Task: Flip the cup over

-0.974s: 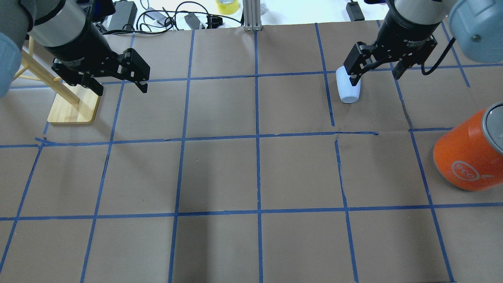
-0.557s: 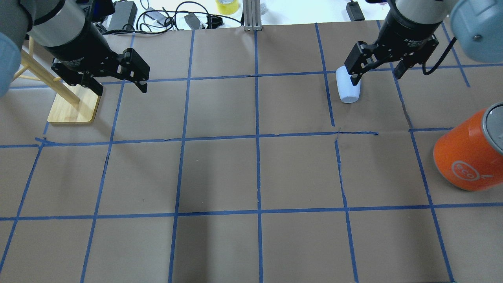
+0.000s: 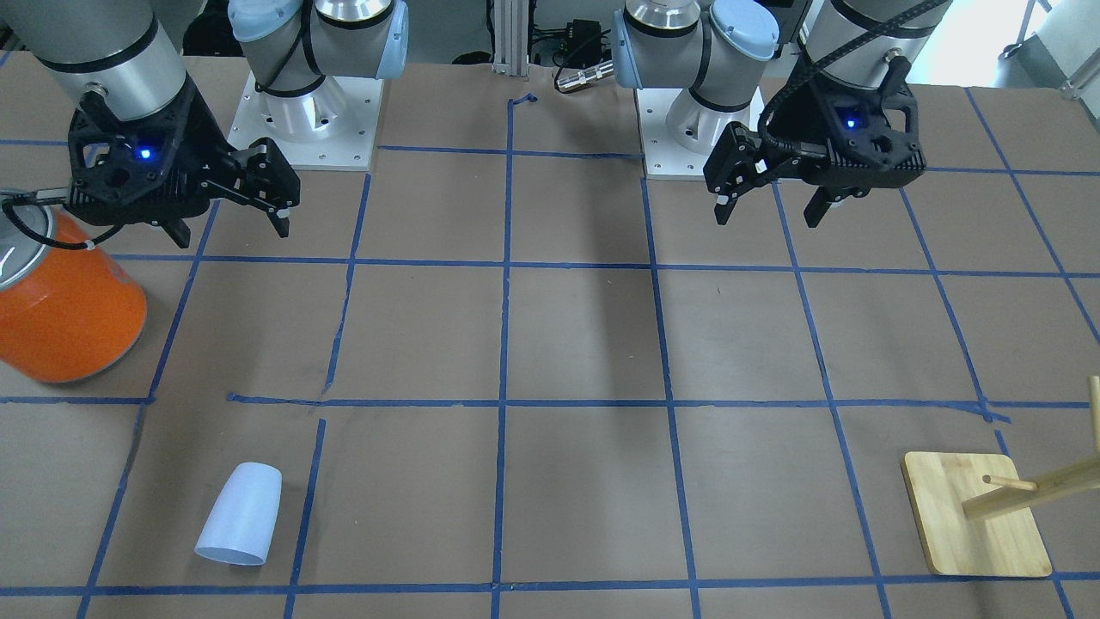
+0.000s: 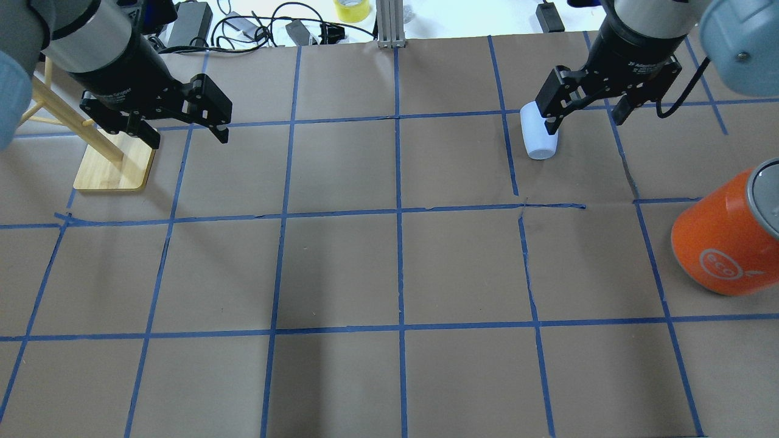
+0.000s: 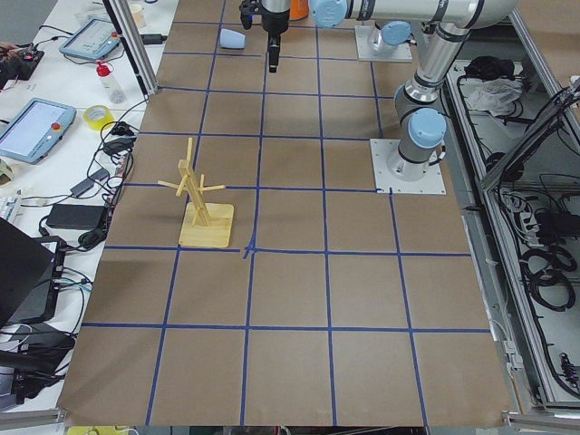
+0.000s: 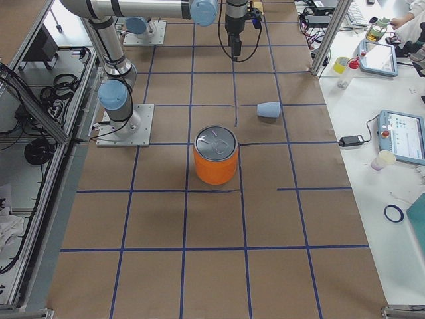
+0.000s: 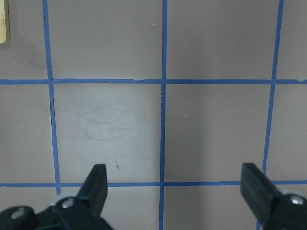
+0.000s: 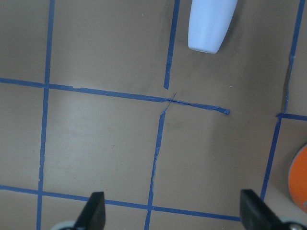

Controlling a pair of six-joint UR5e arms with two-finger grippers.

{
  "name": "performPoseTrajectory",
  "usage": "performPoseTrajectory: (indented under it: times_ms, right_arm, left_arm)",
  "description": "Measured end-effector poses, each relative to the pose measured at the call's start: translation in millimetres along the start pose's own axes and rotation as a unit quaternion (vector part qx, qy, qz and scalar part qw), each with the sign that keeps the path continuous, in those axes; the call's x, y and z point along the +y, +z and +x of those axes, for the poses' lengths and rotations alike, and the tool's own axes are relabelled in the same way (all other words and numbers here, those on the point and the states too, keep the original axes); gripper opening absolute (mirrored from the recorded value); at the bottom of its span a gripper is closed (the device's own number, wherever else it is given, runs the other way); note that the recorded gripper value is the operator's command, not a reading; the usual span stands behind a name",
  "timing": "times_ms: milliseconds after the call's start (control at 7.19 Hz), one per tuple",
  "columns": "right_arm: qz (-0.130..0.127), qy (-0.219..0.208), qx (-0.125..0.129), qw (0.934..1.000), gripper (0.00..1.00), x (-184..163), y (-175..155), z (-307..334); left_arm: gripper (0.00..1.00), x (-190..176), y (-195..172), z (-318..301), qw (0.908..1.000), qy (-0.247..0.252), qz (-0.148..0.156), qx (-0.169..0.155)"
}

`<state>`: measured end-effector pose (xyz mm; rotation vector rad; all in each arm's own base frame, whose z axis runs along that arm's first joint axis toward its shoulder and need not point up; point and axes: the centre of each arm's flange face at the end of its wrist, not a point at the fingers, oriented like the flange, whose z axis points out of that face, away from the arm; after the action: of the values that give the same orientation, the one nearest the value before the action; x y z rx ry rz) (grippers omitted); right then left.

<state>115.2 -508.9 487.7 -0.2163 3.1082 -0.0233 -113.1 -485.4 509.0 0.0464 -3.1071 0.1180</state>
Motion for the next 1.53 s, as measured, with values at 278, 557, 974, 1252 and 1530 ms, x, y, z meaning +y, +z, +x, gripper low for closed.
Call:
performPoseTrajectory:
  times_ms: [278, 557, 974, 1252, 1530]
  right_arm:
    - [0.008, 0.0, -0.001, 1.0, 1.0, -25.9, 23.4, 5.4]
    - [0.036, 0.0, 0.005, 0.9994, 1.0, -65.9, 60.9, 14.8]
    - [0.036, 0.017, 0.005, 0.9992, 1.0, -91.8, 98.0, 40.7]
    - [0.025, 0.079, 0.002, 0.9965, 1.0, -115.2, 144.2, 75.2]
    - [0.029, 0.15, 0.0, 0.9882, 1.0, -137.5, 186.1, 85.0]
  left_arm:
    - [1.0, 0.6, 0.5, -0.6, 1.0, -0.001, -0.002, -0.001]
    - [1.0, 0.8, 0.5, -1.5, 1.0, -0.001, -0.002, -0.001]
    - [1.0, 1.0, -0.4, -1.5, 1.0, -0.001, -0.001, -0.001]
    - [1.0, 1.0, -0.7, -1.3, 1.0, 0.0, -0.001, -0.001]
    - [1.0, 1.2, -0.2, -1.0, 1.0, 0.0, -0.002, -0.001]
